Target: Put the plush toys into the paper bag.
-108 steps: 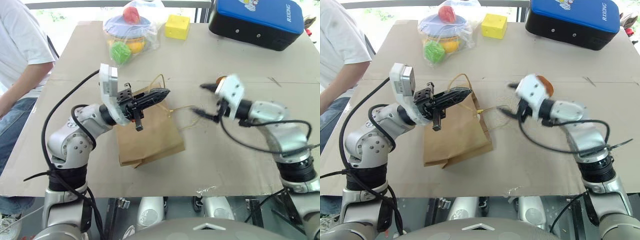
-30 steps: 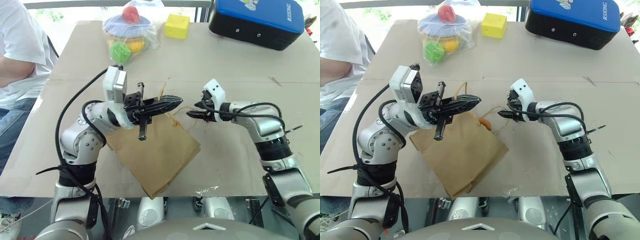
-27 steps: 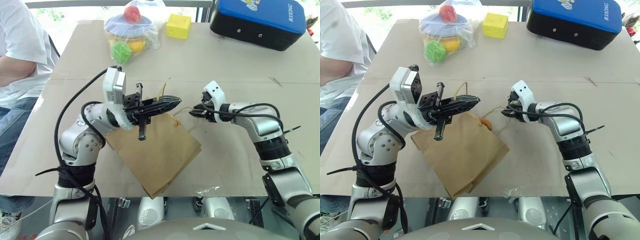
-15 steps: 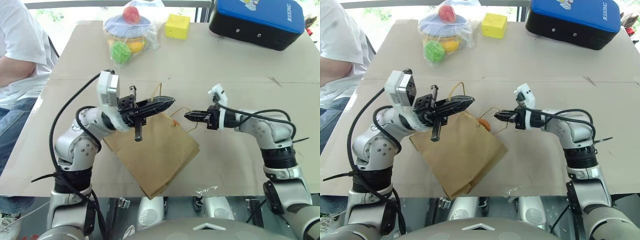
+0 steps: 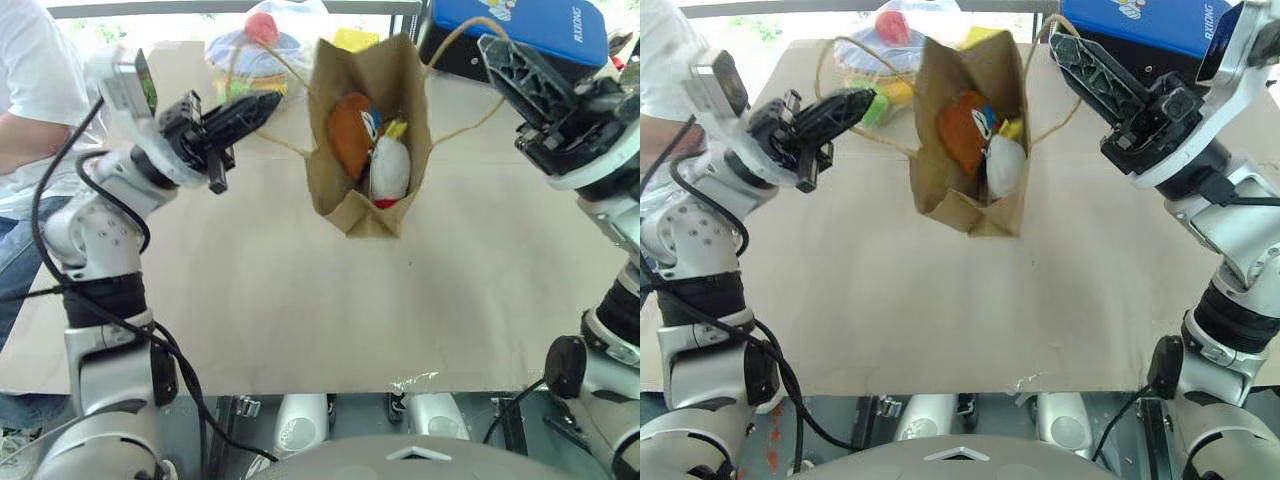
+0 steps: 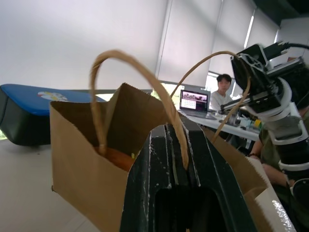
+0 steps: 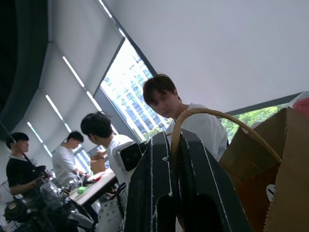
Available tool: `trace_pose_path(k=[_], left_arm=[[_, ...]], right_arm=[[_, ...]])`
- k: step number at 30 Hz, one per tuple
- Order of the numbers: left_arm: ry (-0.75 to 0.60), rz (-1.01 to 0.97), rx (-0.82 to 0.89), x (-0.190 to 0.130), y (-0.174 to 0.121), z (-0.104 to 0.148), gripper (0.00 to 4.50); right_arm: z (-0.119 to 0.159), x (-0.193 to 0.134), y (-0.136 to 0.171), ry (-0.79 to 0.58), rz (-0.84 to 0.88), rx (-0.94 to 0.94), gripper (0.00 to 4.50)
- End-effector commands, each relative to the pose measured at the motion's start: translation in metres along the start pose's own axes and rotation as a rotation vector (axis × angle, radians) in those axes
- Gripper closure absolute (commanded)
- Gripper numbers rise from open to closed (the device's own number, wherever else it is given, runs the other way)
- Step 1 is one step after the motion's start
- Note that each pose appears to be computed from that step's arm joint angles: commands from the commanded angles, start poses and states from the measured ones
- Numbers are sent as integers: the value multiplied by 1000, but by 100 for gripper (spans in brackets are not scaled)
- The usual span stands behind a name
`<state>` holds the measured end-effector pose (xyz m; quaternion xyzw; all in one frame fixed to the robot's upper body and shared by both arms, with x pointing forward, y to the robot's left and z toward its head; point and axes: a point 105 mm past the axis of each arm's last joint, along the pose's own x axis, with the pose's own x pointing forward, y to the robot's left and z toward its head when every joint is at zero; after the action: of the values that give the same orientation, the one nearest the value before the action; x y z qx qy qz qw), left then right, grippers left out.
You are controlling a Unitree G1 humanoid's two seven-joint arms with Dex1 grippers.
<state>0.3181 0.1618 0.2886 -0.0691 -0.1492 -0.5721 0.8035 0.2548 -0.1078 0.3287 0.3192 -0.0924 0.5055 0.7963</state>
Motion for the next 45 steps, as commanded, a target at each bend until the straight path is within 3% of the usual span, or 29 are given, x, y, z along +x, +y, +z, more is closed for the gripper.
trace_pose_path(k=[1,5,10,12,18,20,22,23,24,25,26,28,30,32,36,39,45], left_arm=[[76,-4,50,13,11,-2,450],[167,38,136,17,32,-4,450],[354,-10,310,14,44,-32,450],[365,-43,335,19,45,-37,450],[376,-115,352,26,46,-42,450],[353,-133,321,27,42,-41,450],[336,-174,259,25,33,-40,377],[333,-191,235,23,29,-40,368],[317,-179,210,21,28,-37,316],[302,-165,185,18,27,-35,298],[289,-155,161,15,26,-32,250],[275,-149,70,3,20,-28,198],[278,-154,-9,-10,13,-25,90],[293,-147,-76,-24,5,-27,14],[347,-152,-209,-54,-21,-45,6],[362,-174,-229,-52,-40,-56,6],[372,-187,-222,-46,-62,-70,6]], right_arm=[[0,3,10,-12,-12,-6,447],[-11,4,6,69,-84,-79,447],[-52,-10,-3,260,-149,-129,447],[-68,-19,-8,359,-178,-208,447],[-71,-27,-17,436,-213,-334,447],[-71,-33,-17,455,-200,-374,393],[-64,-37,-10,439,-176,-398,313],[-60,-40,-7,443,-171,-430,294],[-55,-44,-4,443,-172,-451,236],[-49,-49,-2,449,-178,-467,221],[-47,-54,2,468,-174,-474,176],[-46,-70,10,542,-159,-480,176],[-39,-82,14,575,-174,-477,176],[-33,-93,17,603,-193,-494,176],[-15,-111,20,591,-256,-506,176],[-4,-111,26,498,-243,-459,176],[0,-129,24,518,-293,-459,176]])
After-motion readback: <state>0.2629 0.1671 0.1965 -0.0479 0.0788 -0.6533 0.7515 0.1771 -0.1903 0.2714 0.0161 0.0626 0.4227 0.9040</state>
